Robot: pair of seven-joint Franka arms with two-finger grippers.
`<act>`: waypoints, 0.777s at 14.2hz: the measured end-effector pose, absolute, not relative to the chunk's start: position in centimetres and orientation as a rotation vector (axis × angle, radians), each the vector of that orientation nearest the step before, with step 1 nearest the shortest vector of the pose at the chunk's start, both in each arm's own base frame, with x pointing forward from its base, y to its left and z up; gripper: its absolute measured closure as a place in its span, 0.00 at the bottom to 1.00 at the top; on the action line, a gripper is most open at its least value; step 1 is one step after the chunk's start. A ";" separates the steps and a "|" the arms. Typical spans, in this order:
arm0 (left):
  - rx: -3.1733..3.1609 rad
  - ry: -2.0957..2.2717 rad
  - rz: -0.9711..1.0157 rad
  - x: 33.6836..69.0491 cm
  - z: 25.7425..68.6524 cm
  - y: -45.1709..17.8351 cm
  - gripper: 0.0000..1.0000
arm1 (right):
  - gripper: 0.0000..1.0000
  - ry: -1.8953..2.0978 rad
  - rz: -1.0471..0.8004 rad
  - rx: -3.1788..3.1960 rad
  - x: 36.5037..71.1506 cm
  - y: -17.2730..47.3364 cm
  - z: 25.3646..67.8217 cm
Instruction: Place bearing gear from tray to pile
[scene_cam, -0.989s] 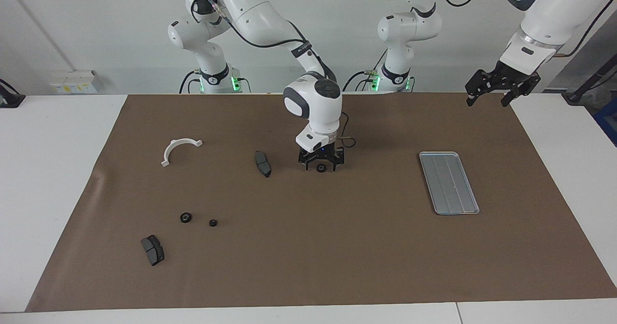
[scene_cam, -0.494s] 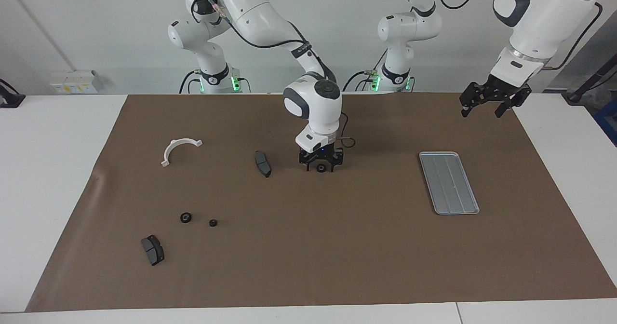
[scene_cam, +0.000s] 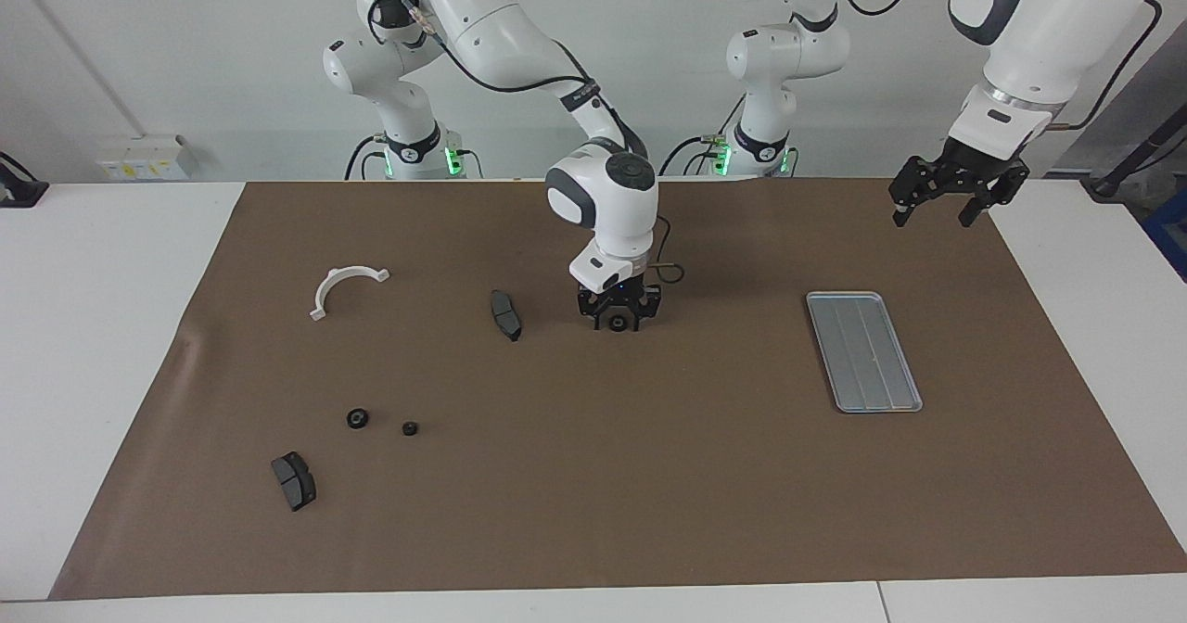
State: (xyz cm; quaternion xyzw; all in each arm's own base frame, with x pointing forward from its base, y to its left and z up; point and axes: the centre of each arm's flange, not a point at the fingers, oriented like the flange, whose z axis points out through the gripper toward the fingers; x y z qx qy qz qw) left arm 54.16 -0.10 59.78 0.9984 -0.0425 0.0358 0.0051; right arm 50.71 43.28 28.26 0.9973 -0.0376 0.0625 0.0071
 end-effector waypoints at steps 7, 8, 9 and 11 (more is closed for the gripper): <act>3.126 -0.104 0.157 54.5 60.2 1.0 0.00 | 0.42 -0.117 0.201 3.122 50.7 43.4 28.5; 3.126 -0.107 0.154 54.7 60.4 0.9 0.00 | 0.43 -0.117 0.201 3.123 50.7 43.4 28.5; 3.125 -0.112 0.139 55.0 60.6 0.7 0.00 | 0.50 -0.117 0.204 3.124 50.8 43.4 28.6; 3.123 -0.119 0.092 55.9 61.2 0.6 0.00 | 0.59 -0.117 0.204 3.124 50.8 43.4 28.7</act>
